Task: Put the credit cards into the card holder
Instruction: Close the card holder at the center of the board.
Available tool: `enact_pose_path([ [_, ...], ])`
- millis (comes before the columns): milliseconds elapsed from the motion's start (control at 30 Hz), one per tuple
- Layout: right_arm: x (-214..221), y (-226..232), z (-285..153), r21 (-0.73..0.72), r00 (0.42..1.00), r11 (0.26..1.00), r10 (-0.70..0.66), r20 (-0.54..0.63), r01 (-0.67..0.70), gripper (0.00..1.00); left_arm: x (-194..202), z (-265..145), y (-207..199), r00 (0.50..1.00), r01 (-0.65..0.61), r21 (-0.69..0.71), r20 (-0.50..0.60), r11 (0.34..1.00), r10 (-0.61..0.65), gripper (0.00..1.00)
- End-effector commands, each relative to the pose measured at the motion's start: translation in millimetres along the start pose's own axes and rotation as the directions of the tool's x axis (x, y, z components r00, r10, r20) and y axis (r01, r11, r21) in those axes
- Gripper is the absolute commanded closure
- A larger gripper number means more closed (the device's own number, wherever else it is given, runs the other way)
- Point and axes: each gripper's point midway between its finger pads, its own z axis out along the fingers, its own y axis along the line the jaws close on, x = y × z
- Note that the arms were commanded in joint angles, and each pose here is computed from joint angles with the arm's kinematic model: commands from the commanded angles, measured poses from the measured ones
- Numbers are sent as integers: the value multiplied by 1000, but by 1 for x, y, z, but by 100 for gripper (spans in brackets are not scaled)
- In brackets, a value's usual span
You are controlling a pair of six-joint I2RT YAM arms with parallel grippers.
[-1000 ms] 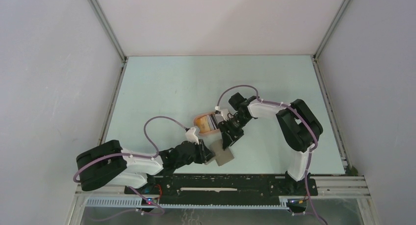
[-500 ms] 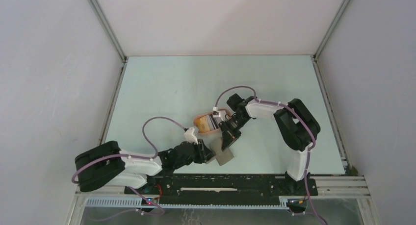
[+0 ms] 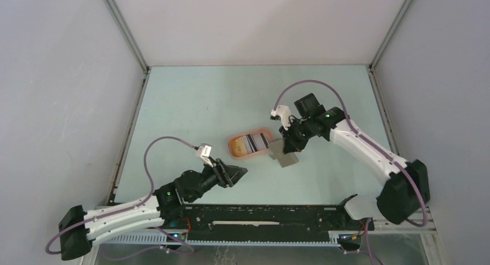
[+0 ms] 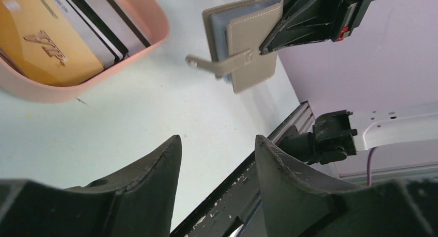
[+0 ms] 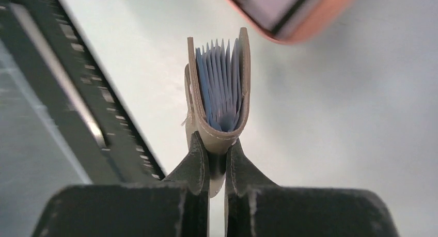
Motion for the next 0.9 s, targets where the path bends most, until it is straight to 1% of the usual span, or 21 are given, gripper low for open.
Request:
enact_pose_path([
  [0, 20, -69, -59, 480, 983, 861, -109, -150, 169, 100, 3, -13, 32, 997, -81, -91, 7, 993, 82, 39],
  [67, 26, -97, -84, 642, 969, 732, -105, -222, 226, 100, -1, -15, 32, 996, -77, -82, 28, 994, 80, 39],
  [133, 34, -119, -94, 738, 954, 614, -91, -285, 279, 100, -2, -15, 30, 996, -72, -71, 39, 995, 75, 38],
  [200, 46, -130, -88, 770, 936, 548, -76, -345, 328, 100, -1, -13, 28, 997, -68, -57, 40, 996, 70, 39],
  [267, 57, -135, -71, 769, 914, 518, -73, -398, 376, 100, 0, -11, 25, 997, -67, -49, 33, 997, 69, 39],
  [300, 60, -133, -60, 759, 909, 523, -84, -407, 388, 100, 1, -10, 24, 997, -70, -46, 27, 997, 71, 39],
  [400, 67, -123, -27, 701, 891, 578, -112, -439, 418, 100, 4, -6, 20, 997, -71, -34, 10, 997, 71, 40],
  [500, 78, -111, 0, 625, 870, 645, -134, -475, 441, 95, 8, -2, 19, 997, -71, -29, -3, 997, 71, 40],
  [633, 96, -79, 34, 467, 849, 770, -177, -498, 435, 70, 9, -1, 20, 998, -70, -29, -9, 997, 69, 40],
  [733, 109, -56, 47, 346, 842, 851, -185, -506, 394, 57, 10, -1, 21, 998, -70, -32, -10, 997, 69, 40],
  [867, 107, -30, 49, 234, 863, 908, -210, -460, 346, 36, 9, -1, 22, 997, -78, -37, -8, 996, 78, 40],
])
